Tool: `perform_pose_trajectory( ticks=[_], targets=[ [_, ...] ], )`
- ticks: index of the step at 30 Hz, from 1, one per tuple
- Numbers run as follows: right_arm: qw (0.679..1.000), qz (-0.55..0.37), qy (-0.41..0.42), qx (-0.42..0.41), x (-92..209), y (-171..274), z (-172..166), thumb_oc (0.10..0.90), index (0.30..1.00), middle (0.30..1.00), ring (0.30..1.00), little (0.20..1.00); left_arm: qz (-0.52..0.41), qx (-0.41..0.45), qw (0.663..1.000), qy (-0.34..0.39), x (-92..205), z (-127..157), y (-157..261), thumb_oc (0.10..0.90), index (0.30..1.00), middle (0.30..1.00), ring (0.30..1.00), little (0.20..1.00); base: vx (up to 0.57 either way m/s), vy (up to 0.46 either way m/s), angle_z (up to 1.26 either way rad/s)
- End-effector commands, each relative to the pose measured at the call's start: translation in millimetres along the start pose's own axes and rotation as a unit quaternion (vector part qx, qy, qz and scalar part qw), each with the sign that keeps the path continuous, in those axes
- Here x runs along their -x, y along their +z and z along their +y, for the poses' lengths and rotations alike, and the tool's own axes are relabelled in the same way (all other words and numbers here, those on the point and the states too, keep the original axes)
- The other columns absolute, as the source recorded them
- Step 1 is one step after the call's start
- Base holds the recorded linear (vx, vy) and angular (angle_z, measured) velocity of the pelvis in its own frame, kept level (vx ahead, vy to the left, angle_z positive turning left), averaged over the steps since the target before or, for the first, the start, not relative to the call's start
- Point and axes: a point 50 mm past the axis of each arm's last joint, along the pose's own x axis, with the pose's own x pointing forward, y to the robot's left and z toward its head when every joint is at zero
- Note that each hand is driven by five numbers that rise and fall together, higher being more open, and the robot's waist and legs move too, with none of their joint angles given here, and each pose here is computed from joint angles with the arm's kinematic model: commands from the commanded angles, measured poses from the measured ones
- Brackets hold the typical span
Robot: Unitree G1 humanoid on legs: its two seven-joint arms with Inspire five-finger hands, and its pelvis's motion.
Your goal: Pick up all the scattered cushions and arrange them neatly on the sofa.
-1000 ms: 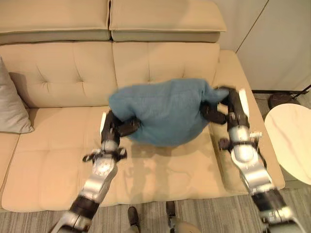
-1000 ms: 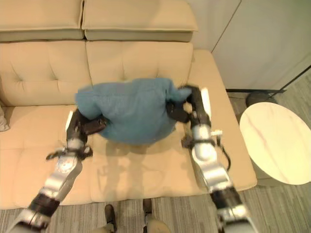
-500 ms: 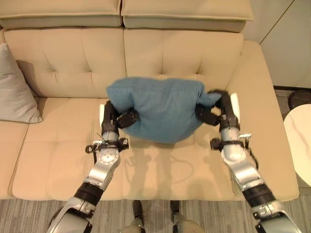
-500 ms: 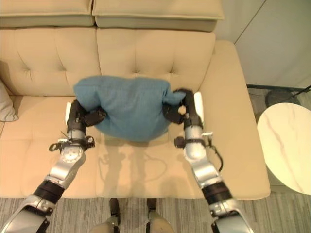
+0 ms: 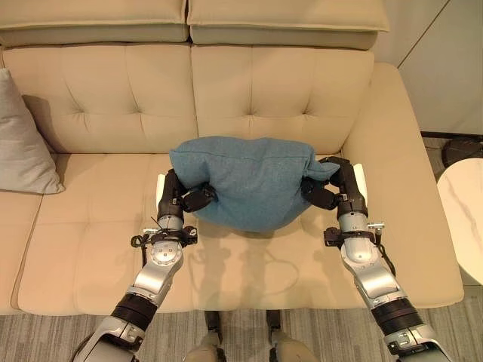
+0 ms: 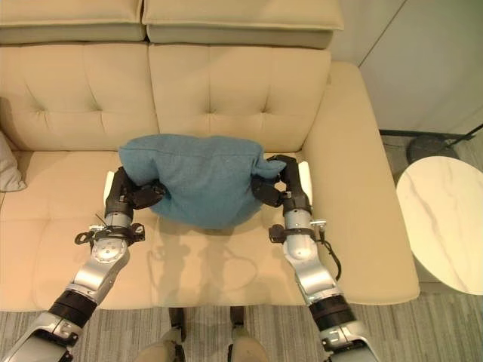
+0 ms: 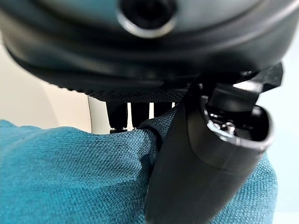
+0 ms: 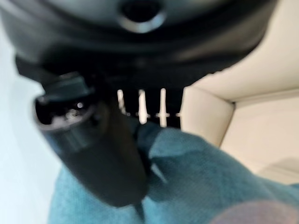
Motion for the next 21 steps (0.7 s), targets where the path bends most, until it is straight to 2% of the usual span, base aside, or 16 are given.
perform_pose_trajectory(
  ticks=[1, 4, 5, 6, 7, 16, 17, 19, 21],
  targets=[
    [0.99, -0.139, -0.02, 0.001, -28, 52, -1, 0.4, 0.3, 0.3, 0.3, 0.3, -0.173, 0.034, 0.981, -0.077, -23, -41, 73, 0.4, 0.3, 0.3, 0.3, 0.3, 0.0, 0.0, 0.0],
    [0.989, -0.139, -0.05, 0.007, -42, 56, -10, 0.4, 0.3, 0.3, 0.3, 0.3, -0.179, 0.028, 0.981, -0.071, -31, -42, 79, 0.4, 0.3, 0.3, 0.3, 0.3, 0.0, 0.0, 0.0],
    [0.988, -0.14, -0.06, 0.011, -46, 58, -14, 0.43, 0.345, 0.345, 0.345, 0.345, -0.179, 0.025, 0.981, -0.068, -33, -41, 81, 0.411, 0.316, 0.316, 0.316, 0.316, 0.0, 0.0, 0.0],
    [0.988, -0.137, -0.068, 0.017, -50, 58, -17, 0.554, 0.531, 0.531, 0.531, 0.531, -0.18, 0.024, 0.981, -0.064, -36, -41, 83, 0.554, 0.531, 0.531, 0.531, 0.531, 0.0, -0.015, 0.08],
    [0.987, -0.133, -0.085, 0.034, -58, 60, -27, 0.8, 0.9, 0.9, 0.9, 0.9, -0.184, 0.02, 0.981, -0.059, -40, -40, 87, 0.8, 0.9, 0.9, 0.9, 0.9, 0.0, -0.017, 0.08],
    [0.978, -0.108, -0.145, 0.104, -75, 58, -76, 0.8, 0.9, 0.9, 0.9, 0.9, -0.184, -0.004, 0.983, -0.02, -54, -16, 93, 0.8, 0.9, 0.9, 0.9, 0.9, 0.01, -0.006, 0.05],
    [0.978, -0.077, -0.166, 0.105, -77, 49, -93, 0.8, 0.9, 0.9, 0.9, 0.9, -0.177, -0.022, 0.984, 0.008, -63, 5, 94, 0.8, 0.9, 0.9, 0.9, 0.9, 0.0, 0.0, 0.0],
    [0.978, -0.078, -0.166, 0.105, -78, 49, -93, 0.8, 0.9, 0.9, 0.9, 0.9, -0.177, -0.022, 0.984, 0.009, -63, 6, 94, 0.8, 0.9, 0.9, 0.9, 0.9, 0.0, 0.0, 0.0],
    [0.97, -0.046, -0.204, 0.127, -76, 40, -126, 0.8, 0.9, 0.9, 0.9, 0.9, -0.174, -0.041, 0.983, 0.05, -69, 40, 98, 0.8, 0.9, 0.9, 0.9, 0.9, 0.0, 0.0, 0.0]
  ],
)
